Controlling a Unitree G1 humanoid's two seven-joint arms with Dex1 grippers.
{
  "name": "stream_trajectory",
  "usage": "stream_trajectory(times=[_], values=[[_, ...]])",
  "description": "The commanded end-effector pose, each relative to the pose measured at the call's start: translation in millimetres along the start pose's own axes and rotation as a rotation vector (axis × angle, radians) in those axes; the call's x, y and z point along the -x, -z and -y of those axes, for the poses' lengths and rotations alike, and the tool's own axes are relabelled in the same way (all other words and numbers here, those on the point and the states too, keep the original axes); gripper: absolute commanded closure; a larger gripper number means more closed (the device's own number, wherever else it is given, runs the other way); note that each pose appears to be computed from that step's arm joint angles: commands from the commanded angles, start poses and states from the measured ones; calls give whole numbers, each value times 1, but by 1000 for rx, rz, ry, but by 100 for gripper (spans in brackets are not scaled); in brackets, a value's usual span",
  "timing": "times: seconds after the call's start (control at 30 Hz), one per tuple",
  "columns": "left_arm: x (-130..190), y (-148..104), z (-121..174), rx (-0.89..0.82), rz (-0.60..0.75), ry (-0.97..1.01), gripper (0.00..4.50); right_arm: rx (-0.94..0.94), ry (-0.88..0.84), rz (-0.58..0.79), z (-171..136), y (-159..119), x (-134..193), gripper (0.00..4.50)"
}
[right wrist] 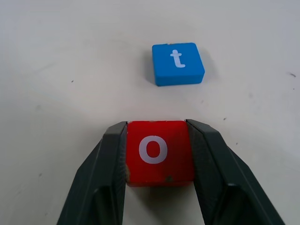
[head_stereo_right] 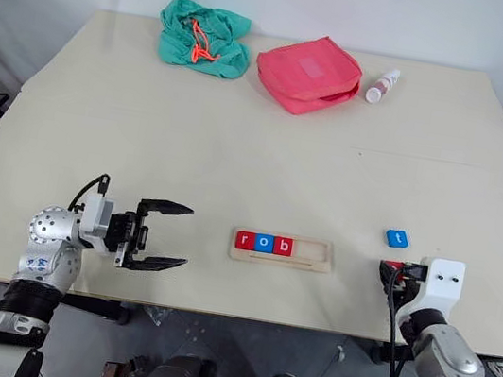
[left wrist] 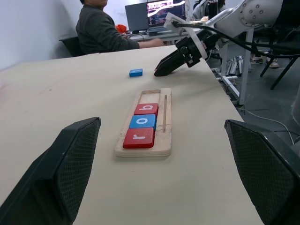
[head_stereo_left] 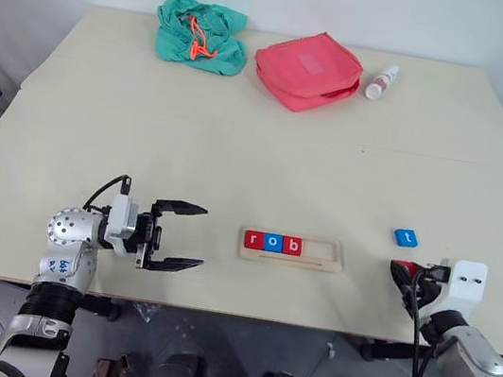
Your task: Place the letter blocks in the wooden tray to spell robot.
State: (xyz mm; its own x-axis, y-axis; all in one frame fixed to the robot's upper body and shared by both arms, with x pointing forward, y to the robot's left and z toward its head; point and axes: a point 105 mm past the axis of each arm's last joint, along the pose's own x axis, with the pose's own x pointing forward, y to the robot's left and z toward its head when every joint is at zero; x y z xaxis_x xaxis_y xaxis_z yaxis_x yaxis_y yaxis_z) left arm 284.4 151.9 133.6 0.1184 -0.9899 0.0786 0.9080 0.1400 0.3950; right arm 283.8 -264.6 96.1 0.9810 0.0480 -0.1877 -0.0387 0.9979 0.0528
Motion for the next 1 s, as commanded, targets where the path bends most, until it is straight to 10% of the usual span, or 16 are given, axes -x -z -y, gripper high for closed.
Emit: stream_trajectory(times=[0.03, 0.2, 1.0], values=[[0, -7, 1, -25, 17, -10, 0, 22, -18, 37, -2, -8, 1, 174], [-1, -6, 4, -17, 20, -18, 0, 32, -24, 43, 2, -14, 6, 1], [-2, -5, 16, -17, 29, -44, 0, 801, -767, -352, 28, -54, 25, 1]])
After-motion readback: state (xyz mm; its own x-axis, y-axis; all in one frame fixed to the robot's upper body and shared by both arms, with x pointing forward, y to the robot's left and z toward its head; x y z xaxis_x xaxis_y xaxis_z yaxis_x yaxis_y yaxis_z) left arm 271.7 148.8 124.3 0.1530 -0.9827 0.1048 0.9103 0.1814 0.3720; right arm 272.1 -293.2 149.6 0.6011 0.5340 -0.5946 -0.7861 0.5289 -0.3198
